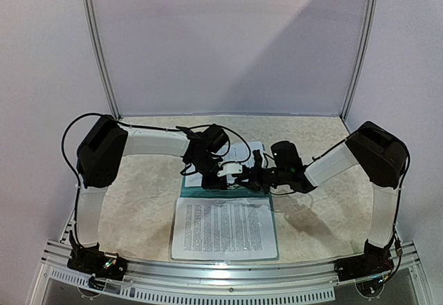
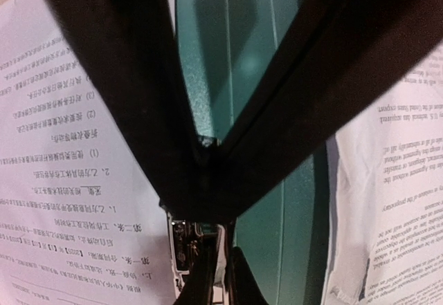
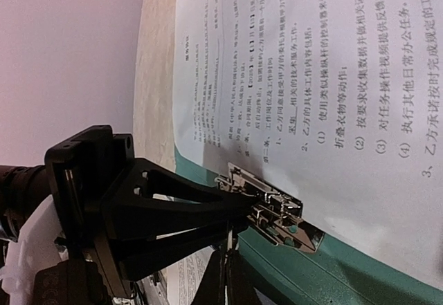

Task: Put the files into the folder
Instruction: Clamp the file in the folder with some files.

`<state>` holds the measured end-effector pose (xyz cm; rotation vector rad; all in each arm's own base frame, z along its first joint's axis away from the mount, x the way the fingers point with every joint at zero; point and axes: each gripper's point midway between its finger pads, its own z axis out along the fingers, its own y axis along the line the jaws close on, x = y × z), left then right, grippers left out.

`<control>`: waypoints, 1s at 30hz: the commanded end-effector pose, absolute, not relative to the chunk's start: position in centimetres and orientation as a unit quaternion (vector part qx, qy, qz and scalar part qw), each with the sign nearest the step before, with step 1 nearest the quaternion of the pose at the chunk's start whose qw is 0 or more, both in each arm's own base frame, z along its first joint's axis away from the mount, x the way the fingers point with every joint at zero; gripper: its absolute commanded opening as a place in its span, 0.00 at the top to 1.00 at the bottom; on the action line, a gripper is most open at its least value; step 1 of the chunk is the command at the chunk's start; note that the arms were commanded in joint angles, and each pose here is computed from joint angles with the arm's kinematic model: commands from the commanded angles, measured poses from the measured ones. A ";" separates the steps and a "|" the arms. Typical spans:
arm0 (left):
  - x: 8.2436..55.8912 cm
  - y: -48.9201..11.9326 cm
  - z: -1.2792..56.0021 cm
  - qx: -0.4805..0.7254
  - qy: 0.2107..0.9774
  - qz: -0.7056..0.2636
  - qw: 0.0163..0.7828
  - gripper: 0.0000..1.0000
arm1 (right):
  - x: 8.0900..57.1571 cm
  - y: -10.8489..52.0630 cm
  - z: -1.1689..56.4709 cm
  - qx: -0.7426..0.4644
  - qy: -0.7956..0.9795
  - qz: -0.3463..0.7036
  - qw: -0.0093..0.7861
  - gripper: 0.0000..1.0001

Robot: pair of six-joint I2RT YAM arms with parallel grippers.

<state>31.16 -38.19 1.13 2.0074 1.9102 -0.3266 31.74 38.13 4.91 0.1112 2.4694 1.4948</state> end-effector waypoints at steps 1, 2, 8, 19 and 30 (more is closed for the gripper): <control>27.7 -36.1 -3.2 0.718 0.679 -0.128 0.085 0.99 | 31.7 35.7 0.1 0.059 0.899 0.418 0.115 0.99; 27.7 -36.2 -3.1 0.720 0.677 -0.128 0.086 0.96 | 31.7 35.3 -0.5 0.054 0.907 0.401 0.116 0.99; 27.6 -36.2 -2.9 0.729 0.666 -0.129 0.088 0.88 | 32.0 33.4 -3.3 0.037 0.940 0.317 0.122 1.00; 26.9 -36.3 -2.5 0.736 0.655 -0.146 0.083 0.82 | 32.6 30.2 -7.8 0.060 0.966 0.222 0.116 1.00; 28.9 -38.0 6.0 0.715 0.664 -0.169 0.138 0.71 | 31.6 30.9 -7.6 0.051 0.960 0.258 0.099 1.00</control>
